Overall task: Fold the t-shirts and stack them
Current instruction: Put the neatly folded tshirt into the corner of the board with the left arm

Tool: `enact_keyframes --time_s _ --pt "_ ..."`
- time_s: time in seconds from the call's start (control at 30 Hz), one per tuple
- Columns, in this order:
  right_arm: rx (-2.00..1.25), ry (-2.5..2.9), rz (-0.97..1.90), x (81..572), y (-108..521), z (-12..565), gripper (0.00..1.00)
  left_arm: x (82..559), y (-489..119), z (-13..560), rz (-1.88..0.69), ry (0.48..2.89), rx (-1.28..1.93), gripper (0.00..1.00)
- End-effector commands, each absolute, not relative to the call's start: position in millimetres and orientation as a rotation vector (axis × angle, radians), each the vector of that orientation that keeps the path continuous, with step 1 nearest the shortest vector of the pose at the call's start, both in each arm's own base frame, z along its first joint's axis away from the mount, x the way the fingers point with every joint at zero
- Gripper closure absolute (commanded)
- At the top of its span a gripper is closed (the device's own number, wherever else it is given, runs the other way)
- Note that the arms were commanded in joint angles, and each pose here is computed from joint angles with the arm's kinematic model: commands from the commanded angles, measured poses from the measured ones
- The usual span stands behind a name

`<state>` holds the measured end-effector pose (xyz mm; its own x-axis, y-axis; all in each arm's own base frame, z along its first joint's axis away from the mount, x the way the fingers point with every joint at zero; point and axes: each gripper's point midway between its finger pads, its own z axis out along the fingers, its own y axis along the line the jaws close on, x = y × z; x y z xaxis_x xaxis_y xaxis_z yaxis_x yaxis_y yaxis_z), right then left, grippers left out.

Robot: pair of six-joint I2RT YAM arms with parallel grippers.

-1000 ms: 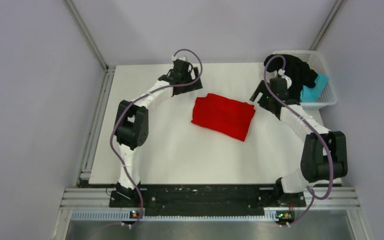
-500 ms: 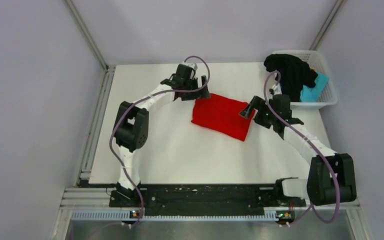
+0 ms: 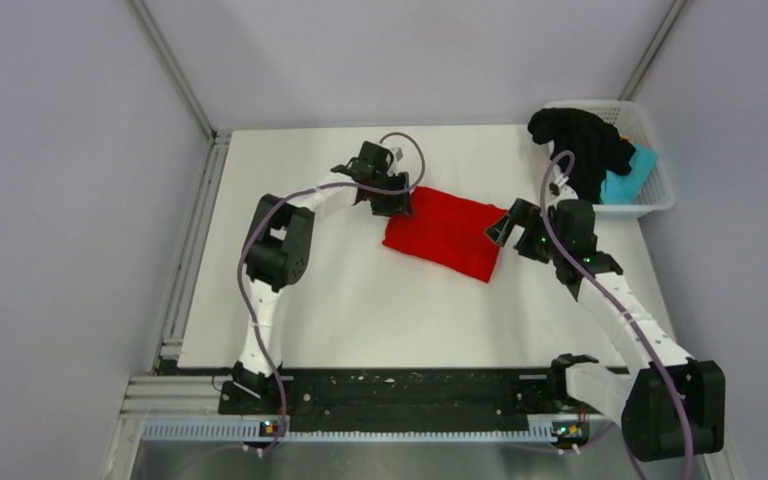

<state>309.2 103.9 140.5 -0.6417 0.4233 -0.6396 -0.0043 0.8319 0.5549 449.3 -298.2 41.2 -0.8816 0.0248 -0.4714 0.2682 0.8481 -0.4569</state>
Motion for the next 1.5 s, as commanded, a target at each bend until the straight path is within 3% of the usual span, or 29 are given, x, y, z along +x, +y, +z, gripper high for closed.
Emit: enact_keyframes --time_s 0.0,0.1,0.13,0.47,0.73,0.97,1.1,1.47 --pt "0.315 2.166 0.582 305.0 91.3 142.5 0.01 425.3 -317.3 22.7 -0.822 2.639 0.27 0.55" --pt "0.323 2.16 0.567 303.5 88.5 143.5 0.01 420.3 -316.5 14.6 -0.712 2.664 0.264 0.97" --pt "0.323 2.16 0.561 303.1 87.7 143.4 0.01 421.7 -310.9 13.2 -0.643 2.675 0.248 1.0" --pt "0.37 2.166 0.438 299.7 69.2 137.2 0.01 470.1 -156.9 60.0 0.098 2.526 -0.164 1.0" --pt "0.381 2.148 0.441 303.3 68.9 134.0 0.01 520.1 -46.8 92.2 0.285 2.4 -0.266 1.0" --pt "0.449 2.123 0.364 300.1 54.3 127.4 0.01 544.4 48.9 92.2 0.516 2.426 -0.349 1.0" --pt "0.468 2.116 0.31 302.7 46.1 127.3 0.01 559.8 96.5 93.7 0.469 2.396 -0.441 1.0" --pt "0.51 2.126 0.208 306.2 31.7 120.1 0.01 589.7 158.6 111.6 0.621 2.269 -0.398 1.0"
